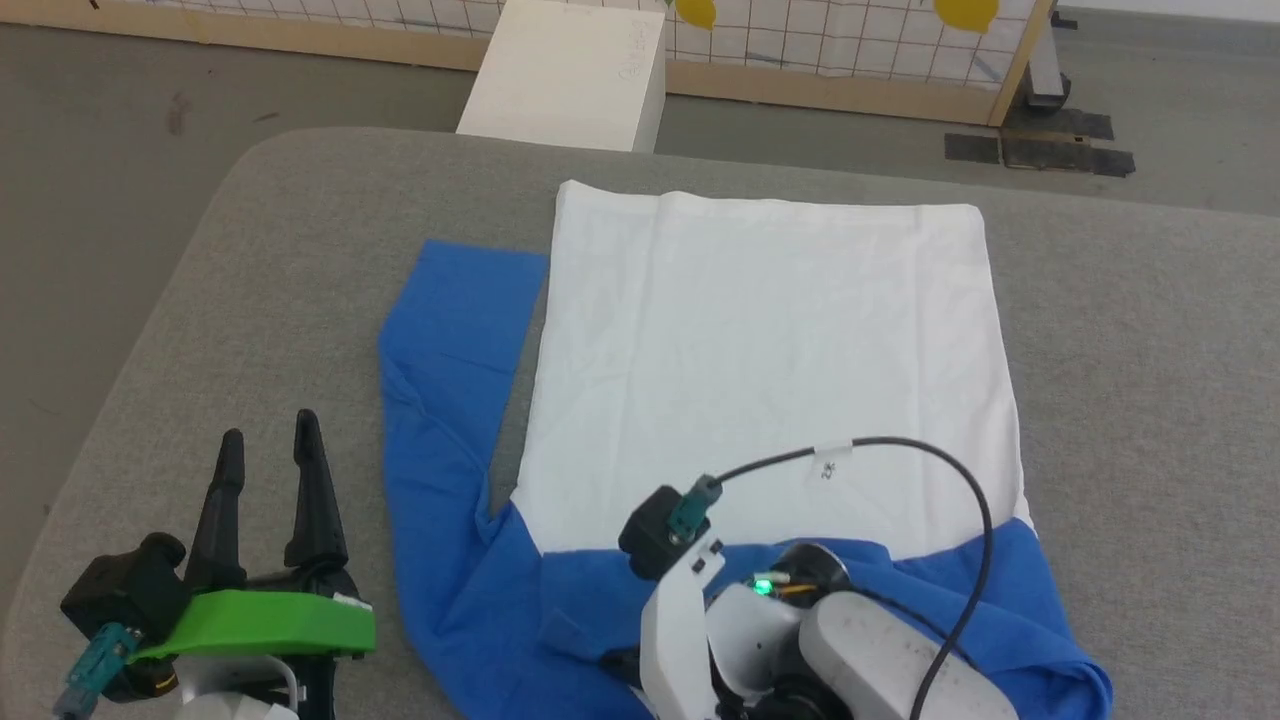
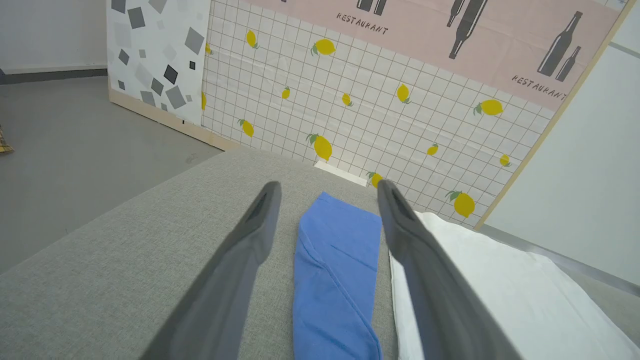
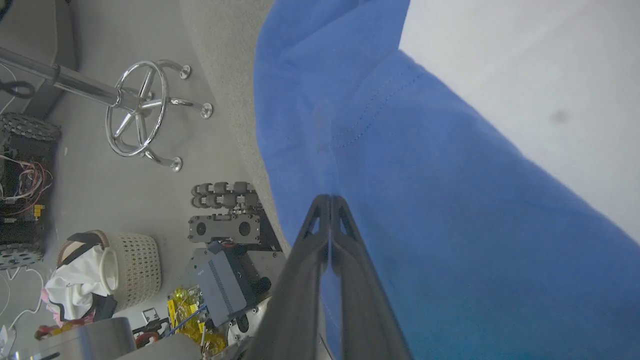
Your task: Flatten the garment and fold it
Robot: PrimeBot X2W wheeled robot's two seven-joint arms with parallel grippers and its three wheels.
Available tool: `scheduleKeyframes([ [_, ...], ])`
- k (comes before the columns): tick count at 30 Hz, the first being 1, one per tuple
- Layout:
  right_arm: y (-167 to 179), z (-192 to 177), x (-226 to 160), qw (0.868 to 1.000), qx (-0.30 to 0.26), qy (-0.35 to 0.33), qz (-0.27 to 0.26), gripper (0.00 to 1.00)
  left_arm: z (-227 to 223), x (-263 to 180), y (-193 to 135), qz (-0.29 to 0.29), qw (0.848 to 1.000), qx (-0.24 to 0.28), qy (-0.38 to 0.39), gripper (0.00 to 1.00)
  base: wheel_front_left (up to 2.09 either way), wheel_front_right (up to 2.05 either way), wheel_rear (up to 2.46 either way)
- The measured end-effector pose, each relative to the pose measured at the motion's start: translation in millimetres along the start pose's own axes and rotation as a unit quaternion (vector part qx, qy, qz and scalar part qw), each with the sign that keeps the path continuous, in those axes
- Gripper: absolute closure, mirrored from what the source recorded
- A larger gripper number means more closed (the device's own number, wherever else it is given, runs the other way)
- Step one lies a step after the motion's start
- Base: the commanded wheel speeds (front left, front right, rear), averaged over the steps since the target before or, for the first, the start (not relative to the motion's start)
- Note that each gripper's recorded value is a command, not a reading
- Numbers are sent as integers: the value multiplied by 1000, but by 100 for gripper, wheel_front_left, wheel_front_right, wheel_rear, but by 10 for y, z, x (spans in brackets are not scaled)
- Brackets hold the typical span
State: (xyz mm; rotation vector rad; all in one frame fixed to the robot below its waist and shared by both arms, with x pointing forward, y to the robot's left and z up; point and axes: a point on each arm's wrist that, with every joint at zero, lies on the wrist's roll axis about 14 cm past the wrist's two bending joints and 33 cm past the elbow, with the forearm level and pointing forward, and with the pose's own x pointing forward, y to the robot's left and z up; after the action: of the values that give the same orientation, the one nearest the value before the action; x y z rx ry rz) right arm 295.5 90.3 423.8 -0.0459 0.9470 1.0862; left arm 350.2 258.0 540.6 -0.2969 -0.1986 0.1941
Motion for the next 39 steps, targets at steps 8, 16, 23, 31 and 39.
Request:
scheduleKeyframes([
  [8,34,83,11,998,48,-45,22,0,-50,1,-27,-2,1000,-6,5,0,0,0,0],
  [16,-17,825,-492,977,74,-201,28,0,22,-20,-78,-10,1000,-9,-4,0,0,0,0],
  [23,-850,1321,-1607,902,114,-406,-98,0,9,-25,-170,-23,1000,-11,3,0,0,0,0],
  [31,-1674,865,-2641,810,156,-492,-278,0,-79,18,-289,-37,999,-15,18,0,0,0,0],
  [39,-1983,352,-2848,781,206,-476,-348,0,-445,197,-213,-8,994,-11,105,0,0,0,0],
])
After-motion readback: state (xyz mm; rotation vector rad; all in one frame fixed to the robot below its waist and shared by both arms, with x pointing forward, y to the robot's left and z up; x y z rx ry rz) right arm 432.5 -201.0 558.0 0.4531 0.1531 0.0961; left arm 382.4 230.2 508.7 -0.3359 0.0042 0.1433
